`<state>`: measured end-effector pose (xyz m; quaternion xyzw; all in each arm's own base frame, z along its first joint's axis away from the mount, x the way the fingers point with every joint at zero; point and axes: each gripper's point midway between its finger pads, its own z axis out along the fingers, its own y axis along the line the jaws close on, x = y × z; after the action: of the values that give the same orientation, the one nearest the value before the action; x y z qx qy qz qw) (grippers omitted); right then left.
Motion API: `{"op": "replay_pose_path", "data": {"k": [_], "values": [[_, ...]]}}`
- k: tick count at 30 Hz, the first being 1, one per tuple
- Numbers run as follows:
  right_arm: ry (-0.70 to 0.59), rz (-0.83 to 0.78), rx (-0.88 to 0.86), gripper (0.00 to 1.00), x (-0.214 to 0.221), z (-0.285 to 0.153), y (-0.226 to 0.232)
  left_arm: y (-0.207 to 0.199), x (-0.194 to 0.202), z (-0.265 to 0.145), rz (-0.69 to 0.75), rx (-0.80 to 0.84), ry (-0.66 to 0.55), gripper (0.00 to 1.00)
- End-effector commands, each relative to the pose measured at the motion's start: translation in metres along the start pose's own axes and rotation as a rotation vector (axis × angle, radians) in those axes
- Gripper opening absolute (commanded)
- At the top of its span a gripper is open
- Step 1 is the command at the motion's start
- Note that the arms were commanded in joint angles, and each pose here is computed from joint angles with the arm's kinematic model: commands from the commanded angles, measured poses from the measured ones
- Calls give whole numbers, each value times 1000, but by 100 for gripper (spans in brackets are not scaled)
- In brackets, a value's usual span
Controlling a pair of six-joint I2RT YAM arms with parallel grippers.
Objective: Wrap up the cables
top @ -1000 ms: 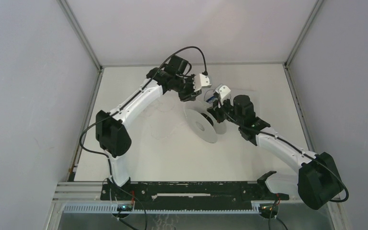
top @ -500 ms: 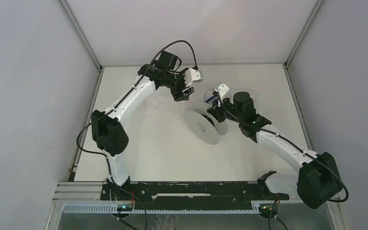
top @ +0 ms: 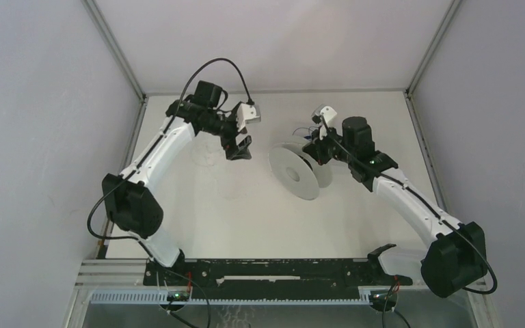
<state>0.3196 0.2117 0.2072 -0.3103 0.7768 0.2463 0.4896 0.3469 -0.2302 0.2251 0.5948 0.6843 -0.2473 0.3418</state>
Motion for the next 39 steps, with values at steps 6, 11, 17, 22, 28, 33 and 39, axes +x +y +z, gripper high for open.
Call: {"op": "replay_pose_path", "data": {"k": [6, 11, 17, 22, 28, 33, 39], "values": [[-148, 45, -13, 0, -89, -40, -7, -55, 13, 12, -7, 13, -221, 97], [-140, 78, 20, 0, -98, -53, -17, -68, 38, 21, -2, 43, -184, 95], [-171, 86, 62, 0, -114, -68, -28, -67, 58, 35, -36, 51, -139, 78], [-186, 116, 76, 0, -126, -77, -33, -56, 66, 43, -114, 46, -82, 40], [-189, 158, 44, 0, -134, -85, -33, -28, 64, 47, -244, -65, -55, 6], [-220, 255, 11, 0, -150, -94, -38, 1, 72, 48, -307, -222, -36, 0], [-287, 391, 40, 0, -171, -102, -56, -1, 79, 59, -275, -261, 16, 0]]}}
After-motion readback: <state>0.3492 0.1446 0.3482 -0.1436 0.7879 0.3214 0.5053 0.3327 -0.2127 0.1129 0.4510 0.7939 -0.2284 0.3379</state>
